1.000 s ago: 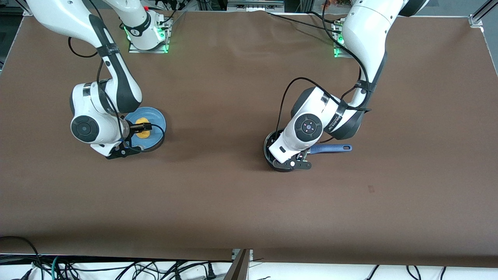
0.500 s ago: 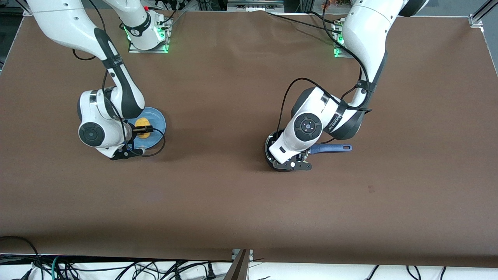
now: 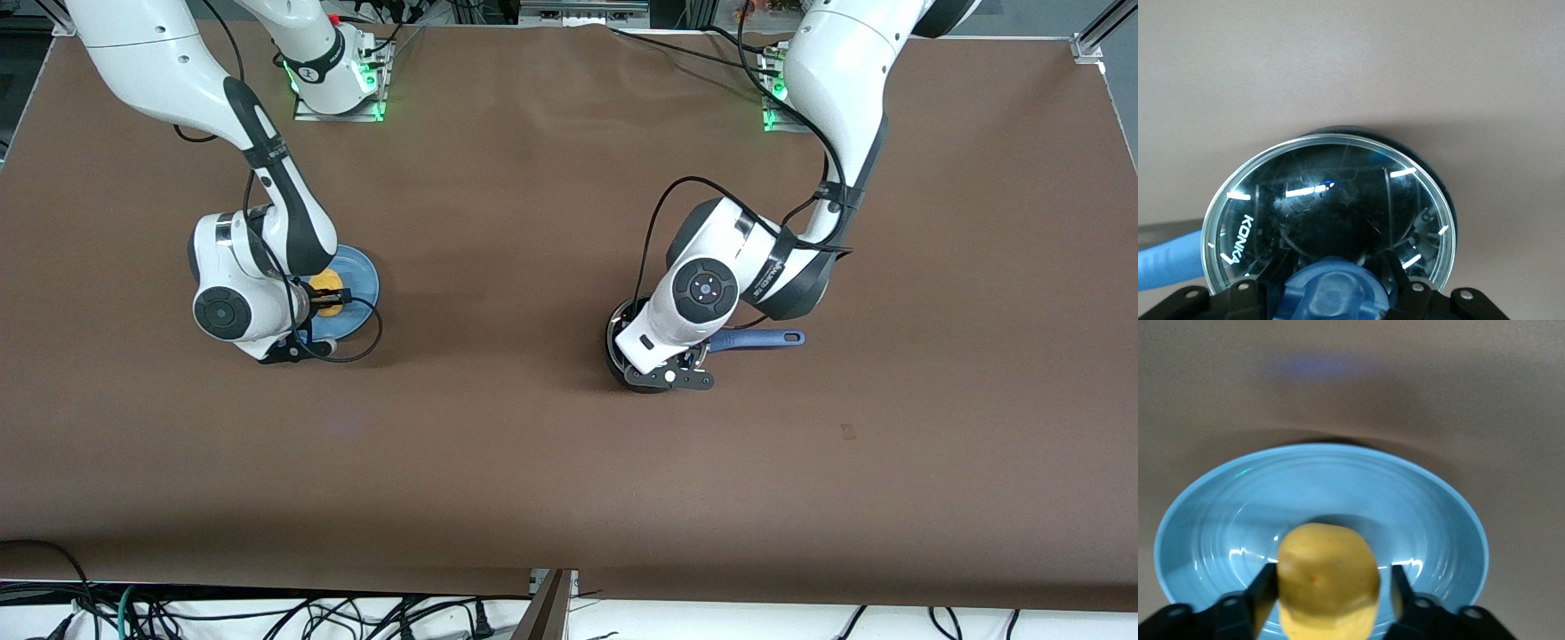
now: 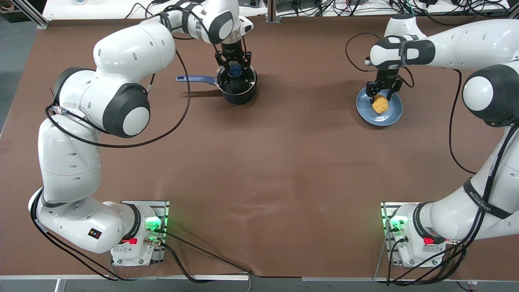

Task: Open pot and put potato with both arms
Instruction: 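Grasp the lid knob with the left gripper while the right gripper grasps the potato, then lift the lid off the pot while the right gripper lifts the potato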

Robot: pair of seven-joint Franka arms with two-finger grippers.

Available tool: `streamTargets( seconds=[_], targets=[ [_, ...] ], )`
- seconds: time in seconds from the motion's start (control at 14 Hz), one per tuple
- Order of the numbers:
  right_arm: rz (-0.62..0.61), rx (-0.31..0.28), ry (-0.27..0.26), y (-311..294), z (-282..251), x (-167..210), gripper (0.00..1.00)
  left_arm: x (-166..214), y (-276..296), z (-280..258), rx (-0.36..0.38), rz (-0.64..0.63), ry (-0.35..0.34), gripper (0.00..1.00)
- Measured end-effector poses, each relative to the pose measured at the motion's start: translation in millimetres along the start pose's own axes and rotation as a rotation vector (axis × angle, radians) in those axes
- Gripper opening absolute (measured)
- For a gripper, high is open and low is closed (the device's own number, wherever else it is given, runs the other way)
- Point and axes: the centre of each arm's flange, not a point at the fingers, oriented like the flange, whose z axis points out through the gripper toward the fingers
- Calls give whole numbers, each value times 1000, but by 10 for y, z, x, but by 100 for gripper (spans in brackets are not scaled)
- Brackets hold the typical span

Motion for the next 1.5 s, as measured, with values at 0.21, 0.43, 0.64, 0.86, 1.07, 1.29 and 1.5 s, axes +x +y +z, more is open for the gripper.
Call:
streamTargets(
  seconds=[0.21, 0.43, 0.64, 0.86, 1.07, 1.29, 1.5],
  targets=[
    [2, 0, 1, -1, -9, -2, 58, -43, -117, -248, 17, 10, -30, 61],
    [6, 0, 18, 1, -95, 5, 58, 12, -511, -645, 20, 92, -54, 61],
    [22, 4, 95, -147, -644, -42, 58, 116, -1259, -955, 9, 179, -81, 61],
    [81, 30, 175, -944, -1382, -185, 58, 151, -2173, -1208, -7, 244, -103, 61],
    [164, 74, 253, -2091, -1820, -411, 58, -66, -2986, -1474, 65, 314, -111, 61],
    [216, 108, 297, -3148, -1907, -618, 58, -333, -3777, -1294, 55, 317, -89, 61],
    [265, 199, 357, -3871, -1935, -585, 58, -564, -4195, -469, 64, 335, 11, 61]
  ],
)
